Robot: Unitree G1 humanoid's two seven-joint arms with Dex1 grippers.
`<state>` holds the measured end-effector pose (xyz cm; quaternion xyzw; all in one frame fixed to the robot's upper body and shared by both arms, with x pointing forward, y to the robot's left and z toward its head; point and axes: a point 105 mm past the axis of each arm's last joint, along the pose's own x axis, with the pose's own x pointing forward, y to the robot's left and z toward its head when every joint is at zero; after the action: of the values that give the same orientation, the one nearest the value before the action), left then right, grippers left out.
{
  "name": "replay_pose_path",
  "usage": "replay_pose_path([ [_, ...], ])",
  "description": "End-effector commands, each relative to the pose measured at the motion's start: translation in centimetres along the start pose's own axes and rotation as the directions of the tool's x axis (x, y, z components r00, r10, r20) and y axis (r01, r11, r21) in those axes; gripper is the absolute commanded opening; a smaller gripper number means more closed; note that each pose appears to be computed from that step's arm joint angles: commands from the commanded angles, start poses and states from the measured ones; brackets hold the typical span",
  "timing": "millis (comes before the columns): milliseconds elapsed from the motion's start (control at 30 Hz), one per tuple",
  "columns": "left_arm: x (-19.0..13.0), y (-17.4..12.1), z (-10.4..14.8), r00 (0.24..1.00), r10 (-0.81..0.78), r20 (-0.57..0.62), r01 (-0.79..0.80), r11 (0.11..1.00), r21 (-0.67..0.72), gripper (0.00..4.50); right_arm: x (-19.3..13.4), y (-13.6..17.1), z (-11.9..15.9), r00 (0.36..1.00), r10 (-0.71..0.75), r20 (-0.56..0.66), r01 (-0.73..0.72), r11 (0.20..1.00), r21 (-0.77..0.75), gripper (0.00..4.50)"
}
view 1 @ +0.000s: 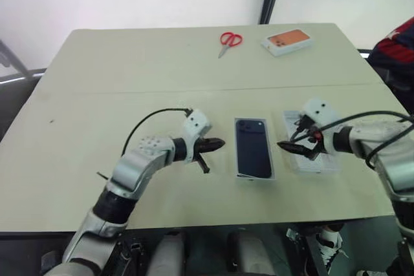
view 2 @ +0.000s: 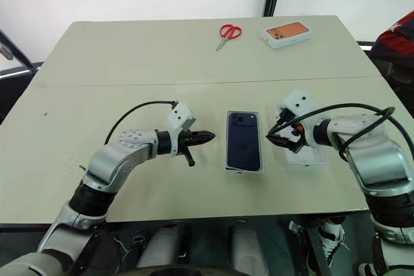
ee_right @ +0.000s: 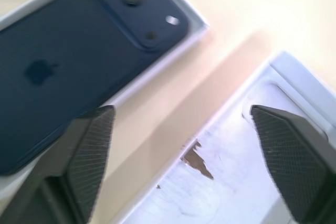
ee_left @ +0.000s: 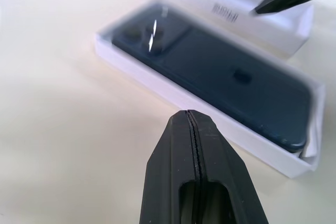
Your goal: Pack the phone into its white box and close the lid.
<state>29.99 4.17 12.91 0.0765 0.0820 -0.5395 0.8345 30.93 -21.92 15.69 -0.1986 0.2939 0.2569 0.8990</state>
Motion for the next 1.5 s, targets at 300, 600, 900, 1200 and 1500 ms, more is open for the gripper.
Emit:
replay_pose_path([
  [300, -4.0, -2.5, 0.1, 0.967, -0.256, 0.020, 0.243, 0.939, 0.244, 0.00, 0.8, -1.6, -1.1, 0.982, -0.054, -0.181, 0.114, 0.934, 0.339, 4.34],
  [600, -3.6, -2.2, 0.0, 0.975, -0.216, 0.048, 0.198, 0.951, 0.239, 0.00, 2.0, -0.1, -1.2, 0.981, 0.017, -0.193, 0.052, 0.936, 0.347, 1.02],
  [900, -3.8, -1.5, 0.0, 0.984, -0.158, 0.088, 0.138, 0.971, 0.197, 0.00, 1.4, -1.2, 0.9, 0.995, -0.018, -0.094, 0.057, 0.904, 0.424, 0.02],
  [1200, -4.9, 2.2, 0.3, 0.978, 0.068, 0.195, -0.082, 0.994, 0.067, 0.00, -2.8, 6.4, 10.9, 0.715, 0.436, 0.547, -0.652, 0.697, 0.298, 0.02],
  [1500, -6.6, 3.7, 1.1, 0.977, 0.095, 0.190, -0.116, 0.988, 0.105, 0.00, -0.3, 13.6, 9.3, 0.667, 0.386, 0.637, -0.744, 0.396, 0.538, 0.02],
])
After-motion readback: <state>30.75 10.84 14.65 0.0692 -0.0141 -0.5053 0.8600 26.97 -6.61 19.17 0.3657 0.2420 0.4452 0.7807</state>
